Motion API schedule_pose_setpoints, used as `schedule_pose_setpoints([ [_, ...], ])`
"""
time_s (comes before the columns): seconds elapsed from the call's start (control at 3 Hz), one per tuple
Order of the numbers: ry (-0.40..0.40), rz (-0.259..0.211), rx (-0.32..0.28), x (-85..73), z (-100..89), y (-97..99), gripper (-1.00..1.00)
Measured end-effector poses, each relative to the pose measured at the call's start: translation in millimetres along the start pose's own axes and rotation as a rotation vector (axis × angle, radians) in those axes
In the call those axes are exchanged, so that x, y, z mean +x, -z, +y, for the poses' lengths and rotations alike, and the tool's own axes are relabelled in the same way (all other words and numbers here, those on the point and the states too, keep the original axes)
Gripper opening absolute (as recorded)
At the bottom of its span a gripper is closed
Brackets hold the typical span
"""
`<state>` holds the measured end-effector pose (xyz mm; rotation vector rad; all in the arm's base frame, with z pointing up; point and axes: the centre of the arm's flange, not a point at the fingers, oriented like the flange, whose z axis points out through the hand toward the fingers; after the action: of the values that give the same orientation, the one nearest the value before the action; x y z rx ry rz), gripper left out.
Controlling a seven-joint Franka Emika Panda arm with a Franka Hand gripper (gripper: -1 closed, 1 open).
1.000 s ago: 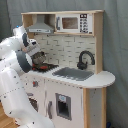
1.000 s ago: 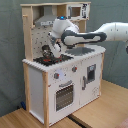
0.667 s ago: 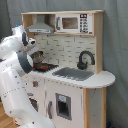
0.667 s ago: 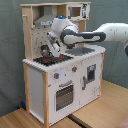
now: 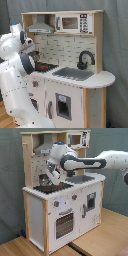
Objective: Play with the kitchen
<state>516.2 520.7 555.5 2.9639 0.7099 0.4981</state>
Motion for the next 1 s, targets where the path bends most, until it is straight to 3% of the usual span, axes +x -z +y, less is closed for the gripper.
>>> schedule_pose_setpoints([
  [0.33, 0.016, -0.038, 0.047, -1.7, -13.5, -19.9, -1.00],
  [0.67, -0.001, -0.107, 0.042, -4.0, 0.2, -18.4, -1.00],
  [1.0, -0.001, -0.124, 0.038, -5.8, 0.8, -18.9, -1.00],
])
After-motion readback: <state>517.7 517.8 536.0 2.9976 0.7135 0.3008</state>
